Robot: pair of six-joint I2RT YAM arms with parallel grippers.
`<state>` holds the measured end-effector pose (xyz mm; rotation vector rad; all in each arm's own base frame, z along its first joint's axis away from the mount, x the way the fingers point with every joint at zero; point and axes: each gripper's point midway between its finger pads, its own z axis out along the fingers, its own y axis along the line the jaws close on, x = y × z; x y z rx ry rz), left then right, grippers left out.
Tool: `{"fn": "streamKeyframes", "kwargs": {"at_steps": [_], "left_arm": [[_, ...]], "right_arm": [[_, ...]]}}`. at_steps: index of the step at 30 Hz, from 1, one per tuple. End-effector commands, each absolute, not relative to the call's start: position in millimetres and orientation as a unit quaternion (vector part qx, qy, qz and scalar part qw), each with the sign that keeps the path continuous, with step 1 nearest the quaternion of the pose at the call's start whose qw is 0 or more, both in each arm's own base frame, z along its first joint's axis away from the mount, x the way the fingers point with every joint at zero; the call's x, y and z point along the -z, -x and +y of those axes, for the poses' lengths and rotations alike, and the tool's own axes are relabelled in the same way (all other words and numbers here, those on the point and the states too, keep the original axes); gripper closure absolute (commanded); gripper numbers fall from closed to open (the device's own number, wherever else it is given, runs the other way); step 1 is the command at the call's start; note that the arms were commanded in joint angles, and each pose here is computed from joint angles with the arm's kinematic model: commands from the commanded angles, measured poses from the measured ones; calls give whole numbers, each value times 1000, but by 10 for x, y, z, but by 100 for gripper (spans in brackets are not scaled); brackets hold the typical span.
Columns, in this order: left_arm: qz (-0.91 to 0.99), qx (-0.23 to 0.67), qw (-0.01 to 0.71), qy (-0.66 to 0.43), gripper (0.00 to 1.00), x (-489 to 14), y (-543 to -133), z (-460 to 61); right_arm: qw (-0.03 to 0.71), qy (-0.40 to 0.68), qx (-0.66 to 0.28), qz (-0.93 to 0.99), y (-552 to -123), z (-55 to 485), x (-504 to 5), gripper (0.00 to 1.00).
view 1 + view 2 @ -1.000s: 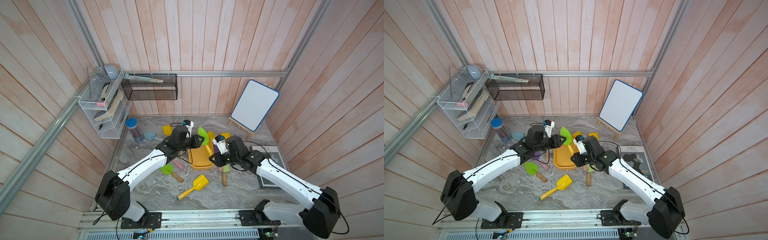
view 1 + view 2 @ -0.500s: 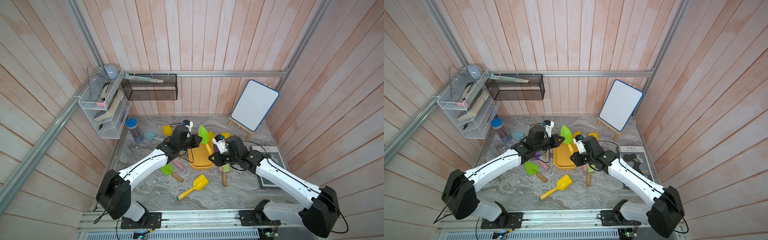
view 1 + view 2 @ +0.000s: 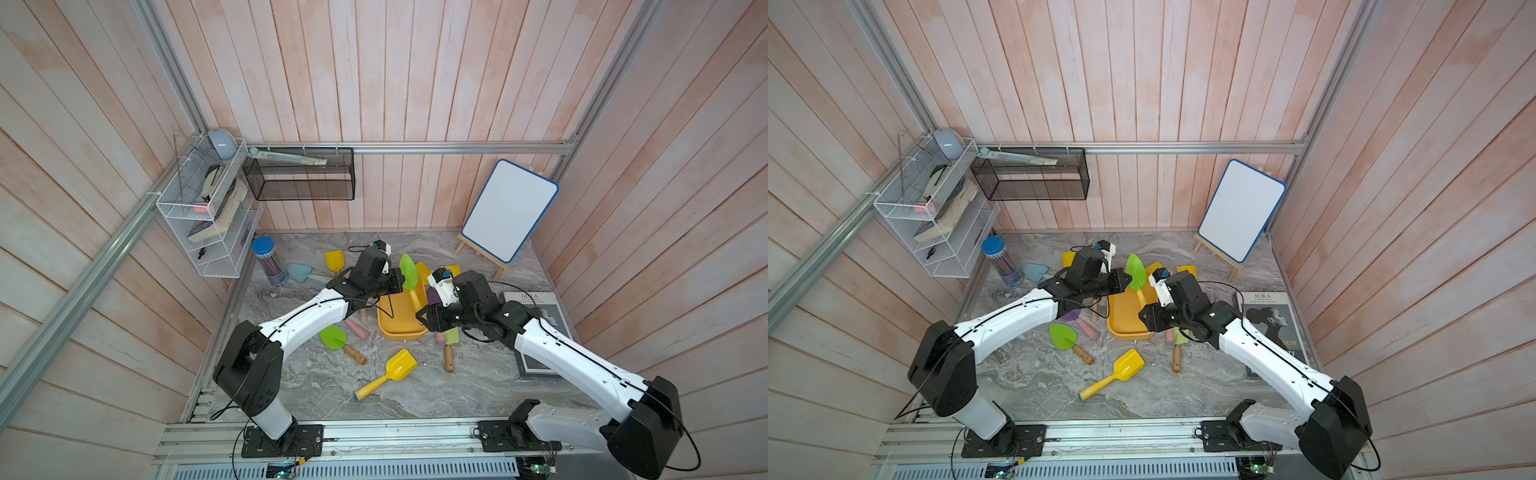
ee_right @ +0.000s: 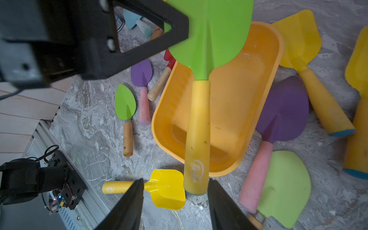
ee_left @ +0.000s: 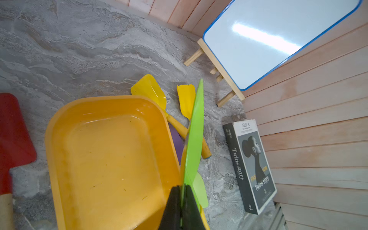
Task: Put the shovel into the storage box
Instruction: Place the shovel in the storage box.
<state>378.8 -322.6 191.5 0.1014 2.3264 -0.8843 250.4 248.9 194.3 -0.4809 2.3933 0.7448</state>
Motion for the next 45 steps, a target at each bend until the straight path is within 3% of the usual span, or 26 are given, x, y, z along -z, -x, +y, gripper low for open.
{"fn": "streamKeyframes", "kwargs": {"at_steps": [1,12,29,45], "left_arm": [[895,301,324,-62,100,-1863,-3934,-3219],[909,285,295,-72,100,-1542,-4286,-3287],[934,295,191,-63,100,-858,-4224,-3451],[955,258,140,-46,100,-569,-4253,-3441]], "right_arm": [[307,170,-275,895,-2489,2426,-2089,43],[306,163,-267,899,-2420,2326,-2016,45],[299,164,-264,902,-2420,2330,-1920,46],[295,171,-261,903,-2430,2337,-1863,46]]}}
